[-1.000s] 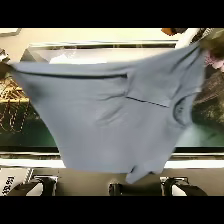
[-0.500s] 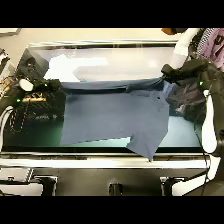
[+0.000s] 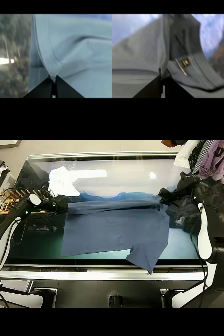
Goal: Fold the clothes and pants, and hang the long-sleeved shirts on hangers.
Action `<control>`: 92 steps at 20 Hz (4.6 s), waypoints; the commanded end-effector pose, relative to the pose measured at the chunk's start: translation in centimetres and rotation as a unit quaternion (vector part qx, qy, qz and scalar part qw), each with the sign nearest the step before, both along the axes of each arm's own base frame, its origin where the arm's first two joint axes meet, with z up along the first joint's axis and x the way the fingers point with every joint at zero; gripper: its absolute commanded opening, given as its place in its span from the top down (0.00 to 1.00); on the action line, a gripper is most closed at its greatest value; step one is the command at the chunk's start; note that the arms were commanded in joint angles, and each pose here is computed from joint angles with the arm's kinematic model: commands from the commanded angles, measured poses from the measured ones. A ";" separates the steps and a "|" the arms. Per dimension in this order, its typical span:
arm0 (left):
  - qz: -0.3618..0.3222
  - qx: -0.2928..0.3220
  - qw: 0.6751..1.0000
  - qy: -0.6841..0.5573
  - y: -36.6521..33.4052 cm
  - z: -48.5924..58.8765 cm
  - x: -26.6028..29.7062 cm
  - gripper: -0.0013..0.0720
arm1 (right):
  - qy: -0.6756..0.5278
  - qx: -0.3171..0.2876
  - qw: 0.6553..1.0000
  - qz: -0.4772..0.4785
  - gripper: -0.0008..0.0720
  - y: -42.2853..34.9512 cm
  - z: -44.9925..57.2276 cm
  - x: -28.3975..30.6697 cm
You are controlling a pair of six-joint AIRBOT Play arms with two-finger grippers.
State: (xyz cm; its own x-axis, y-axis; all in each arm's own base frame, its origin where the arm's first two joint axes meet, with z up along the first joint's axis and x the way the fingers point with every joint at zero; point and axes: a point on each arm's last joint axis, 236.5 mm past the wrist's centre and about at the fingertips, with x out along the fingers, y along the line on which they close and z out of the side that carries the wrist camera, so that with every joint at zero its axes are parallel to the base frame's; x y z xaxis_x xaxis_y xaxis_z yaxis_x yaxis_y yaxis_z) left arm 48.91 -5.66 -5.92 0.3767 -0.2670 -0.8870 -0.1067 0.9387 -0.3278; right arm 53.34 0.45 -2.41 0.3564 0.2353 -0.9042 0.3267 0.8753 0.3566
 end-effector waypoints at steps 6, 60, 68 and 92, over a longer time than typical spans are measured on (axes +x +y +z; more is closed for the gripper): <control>-0.009 -0.014 0.997 0.080 -0.1 -1.1 -3.5 0.96 | 0.093 -0.047 0.994 -0.019 0.95 -2.3 -1.9 -3.9; 0.087 -0.063 0.980 0.168 7.8 3.6 -18.1 0.72 | 0.207 0.213 0.953 -0.066 0.33 2.5 -8.2 -30.3; 0.108 -0.069 0.976 0.177 7.3 2.7 -22.5 0.72 | 0.221 0.217 0.947 -0.081 0.68 3.1 -10.5 -31.6; 0.197 -0.208 0.949 0.129 1.4 -3.8 -24.9 0.33 | 0.214 0.218 0.949 -0.071 0.89 3.2 -10.4 -31.4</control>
